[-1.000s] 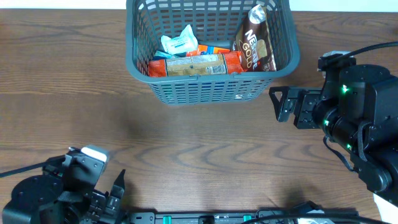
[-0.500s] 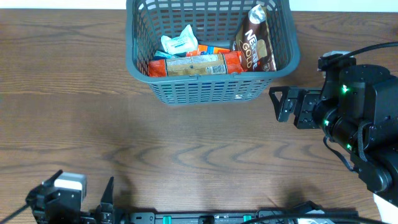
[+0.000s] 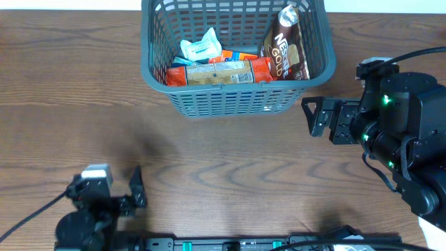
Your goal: Pack container
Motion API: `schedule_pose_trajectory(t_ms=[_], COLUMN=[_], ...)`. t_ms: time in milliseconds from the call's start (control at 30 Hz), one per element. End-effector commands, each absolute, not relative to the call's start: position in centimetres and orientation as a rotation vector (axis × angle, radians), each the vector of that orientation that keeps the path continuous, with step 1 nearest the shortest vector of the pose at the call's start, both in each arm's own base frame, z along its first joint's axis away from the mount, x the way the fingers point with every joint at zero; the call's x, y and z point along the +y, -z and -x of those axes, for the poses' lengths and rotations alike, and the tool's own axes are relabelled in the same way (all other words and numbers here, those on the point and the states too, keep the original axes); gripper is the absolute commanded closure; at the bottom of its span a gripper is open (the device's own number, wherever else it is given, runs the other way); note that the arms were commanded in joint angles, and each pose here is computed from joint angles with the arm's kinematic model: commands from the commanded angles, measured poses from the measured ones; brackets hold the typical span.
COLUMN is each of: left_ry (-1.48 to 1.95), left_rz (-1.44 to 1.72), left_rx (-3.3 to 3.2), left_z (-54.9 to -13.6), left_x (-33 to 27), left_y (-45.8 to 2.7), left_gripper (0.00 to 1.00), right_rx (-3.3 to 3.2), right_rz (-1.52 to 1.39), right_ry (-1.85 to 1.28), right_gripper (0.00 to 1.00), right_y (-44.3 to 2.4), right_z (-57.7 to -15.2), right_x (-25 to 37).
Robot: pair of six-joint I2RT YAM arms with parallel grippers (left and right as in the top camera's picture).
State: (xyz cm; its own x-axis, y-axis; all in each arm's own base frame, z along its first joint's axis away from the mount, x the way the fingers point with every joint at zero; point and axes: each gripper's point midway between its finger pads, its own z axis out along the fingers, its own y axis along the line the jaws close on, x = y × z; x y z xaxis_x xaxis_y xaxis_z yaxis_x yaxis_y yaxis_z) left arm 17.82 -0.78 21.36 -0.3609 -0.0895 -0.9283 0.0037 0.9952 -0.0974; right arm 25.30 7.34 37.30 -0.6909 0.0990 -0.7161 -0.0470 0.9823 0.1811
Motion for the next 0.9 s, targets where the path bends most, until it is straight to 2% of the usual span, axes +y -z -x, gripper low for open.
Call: schedule_pose_trajectory(t_ms=[0, 600, 867], left_ry=[0.163, 0.200, 0.199], left_rz=[0.084, 0.200, 0.202], left_rx=[1.916, 1.917, 1.905], left_z=[-18.9, -22.4, -22.5], left_x=[-1.4, -0.9, -0.9], left_y=[-19.2, -11.6, -11.8], left_gripper=[0.02, 0.02, 0.01], right_rx=[2.314, 2.314, 2.314], right_rz=[-0.058, -0.058, -0.058], right_ry=[-0.240, -0.240, -0.240], right_gripper=[0.01, 0.01, 0.01], right_y=[-37.6, -37.6, -37.6], right_z=[-25.3, -25.3, -25.3], right_x=[7.1, 7.1, 7.1])
